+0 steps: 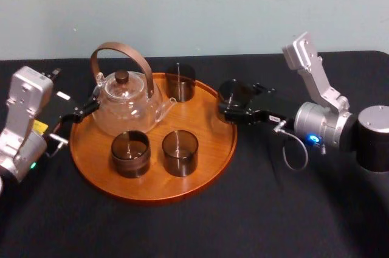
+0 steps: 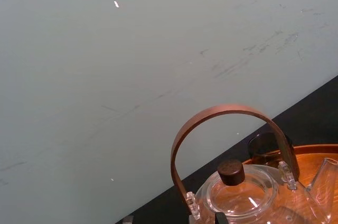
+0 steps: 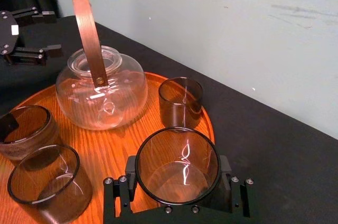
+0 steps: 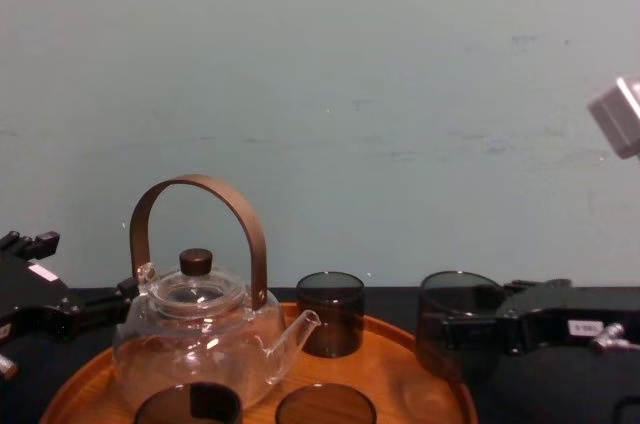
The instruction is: Pick up the glass from the table and place it on the tray.
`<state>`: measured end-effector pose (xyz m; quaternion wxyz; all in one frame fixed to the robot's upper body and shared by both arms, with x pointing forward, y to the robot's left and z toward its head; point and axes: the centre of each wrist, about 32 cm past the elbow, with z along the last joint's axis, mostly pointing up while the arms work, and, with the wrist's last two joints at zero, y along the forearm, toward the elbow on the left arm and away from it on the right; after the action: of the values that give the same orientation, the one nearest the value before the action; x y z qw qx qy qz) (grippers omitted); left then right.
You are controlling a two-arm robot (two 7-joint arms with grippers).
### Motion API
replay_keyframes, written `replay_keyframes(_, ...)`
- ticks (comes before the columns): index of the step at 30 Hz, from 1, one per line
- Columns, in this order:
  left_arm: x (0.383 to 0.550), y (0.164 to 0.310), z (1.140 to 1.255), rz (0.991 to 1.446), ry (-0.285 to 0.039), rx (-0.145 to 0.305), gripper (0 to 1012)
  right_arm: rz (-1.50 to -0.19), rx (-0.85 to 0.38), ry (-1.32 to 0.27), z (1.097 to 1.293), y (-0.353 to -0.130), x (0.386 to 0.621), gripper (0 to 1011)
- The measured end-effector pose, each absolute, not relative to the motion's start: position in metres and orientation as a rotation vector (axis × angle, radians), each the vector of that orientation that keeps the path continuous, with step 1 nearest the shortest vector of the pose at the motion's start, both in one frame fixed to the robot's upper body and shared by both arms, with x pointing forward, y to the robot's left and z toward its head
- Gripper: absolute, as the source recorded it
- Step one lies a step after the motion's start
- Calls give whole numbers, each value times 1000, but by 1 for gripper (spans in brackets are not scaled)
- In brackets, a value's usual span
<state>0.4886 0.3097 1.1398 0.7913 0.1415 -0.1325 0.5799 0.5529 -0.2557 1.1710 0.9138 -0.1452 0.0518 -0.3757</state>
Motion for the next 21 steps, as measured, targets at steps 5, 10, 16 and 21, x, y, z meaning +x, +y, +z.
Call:
replay_keyframes(5, 489, 310, 1140, 1248, -285, 304, 1001, -761, -302, 109, 1170, -249, 560, 908)
replay_keyframes(10, 489, 310, 1140, 1248, -285, 304, 1001, -749, -304, 112, 1169, -244, 567, 907)
replay_keyframes(16, 489, 310, 1140, 1248, -285, 305, 1001, -738, -311, 113, 1167, -239, 573, 907)
replay_keyframes(21, 489, 310, 1140, 1248, -285, 304, 1001, -730, -315, 113, 1166, -236, 577, 907)
